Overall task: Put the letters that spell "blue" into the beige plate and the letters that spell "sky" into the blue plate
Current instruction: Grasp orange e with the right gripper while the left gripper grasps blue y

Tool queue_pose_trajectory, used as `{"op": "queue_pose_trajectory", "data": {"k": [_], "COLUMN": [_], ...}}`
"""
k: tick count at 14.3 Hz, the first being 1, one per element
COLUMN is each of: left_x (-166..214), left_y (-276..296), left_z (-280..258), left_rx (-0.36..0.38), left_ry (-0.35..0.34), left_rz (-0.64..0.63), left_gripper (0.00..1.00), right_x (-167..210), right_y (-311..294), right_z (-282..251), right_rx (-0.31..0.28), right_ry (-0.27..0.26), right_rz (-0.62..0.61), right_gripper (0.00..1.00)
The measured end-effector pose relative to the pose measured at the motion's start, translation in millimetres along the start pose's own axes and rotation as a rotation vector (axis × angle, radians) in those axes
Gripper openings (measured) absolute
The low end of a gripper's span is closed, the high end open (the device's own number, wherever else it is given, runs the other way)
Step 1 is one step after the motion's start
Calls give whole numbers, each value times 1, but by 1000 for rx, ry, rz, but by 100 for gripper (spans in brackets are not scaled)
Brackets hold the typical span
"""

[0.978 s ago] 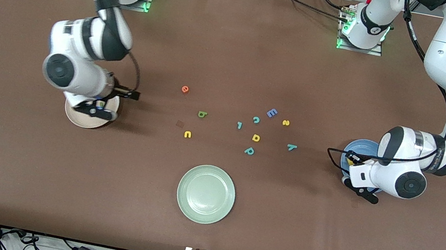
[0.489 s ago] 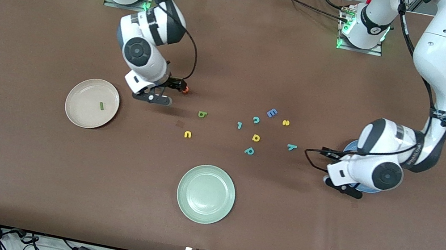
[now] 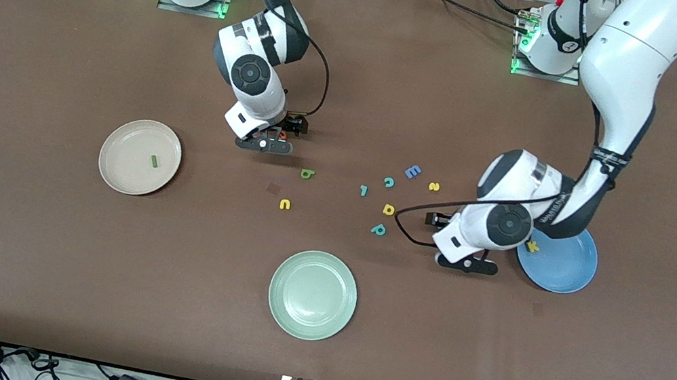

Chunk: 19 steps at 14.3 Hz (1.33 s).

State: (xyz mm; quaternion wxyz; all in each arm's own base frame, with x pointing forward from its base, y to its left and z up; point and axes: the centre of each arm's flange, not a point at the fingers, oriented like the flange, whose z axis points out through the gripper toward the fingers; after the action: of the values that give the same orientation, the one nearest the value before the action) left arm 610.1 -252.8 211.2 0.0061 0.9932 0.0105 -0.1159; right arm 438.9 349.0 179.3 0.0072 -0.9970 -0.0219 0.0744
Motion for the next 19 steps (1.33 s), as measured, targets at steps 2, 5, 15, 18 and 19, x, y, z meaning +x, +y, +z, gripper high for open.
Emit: {"op": "queue_pose_trajectory", "data": {"k": [2, 5, 15, 18, 19], "left_x": [-5, -8, -7, -6, -6], "left_y": [-1, -8, -10, -9, -8], "left_z": [17, 29, 35, 36, 37], "left_rx": [-6, 2, -2, -8, -9], "left_ry": [11, 4, 29, 40, 42], "left_rz": [-3, -7, -3, -2, -1], "left_gripper": [96, 78, 55, 55, 55], "right_x": [2, 2, 2, 6, 11], "right_y": [1, 1, -5, -3, -2], "right_z": [7, 12, 5, 1, -5], "right_rx": [2, -2, 4, 8, 14], "right_ry": [9, 4, 14, 25, 38], "right_rz": [-32, -50, -58, -52, -45], "right_gripper": [100, 85, 29, 29, 29]}}
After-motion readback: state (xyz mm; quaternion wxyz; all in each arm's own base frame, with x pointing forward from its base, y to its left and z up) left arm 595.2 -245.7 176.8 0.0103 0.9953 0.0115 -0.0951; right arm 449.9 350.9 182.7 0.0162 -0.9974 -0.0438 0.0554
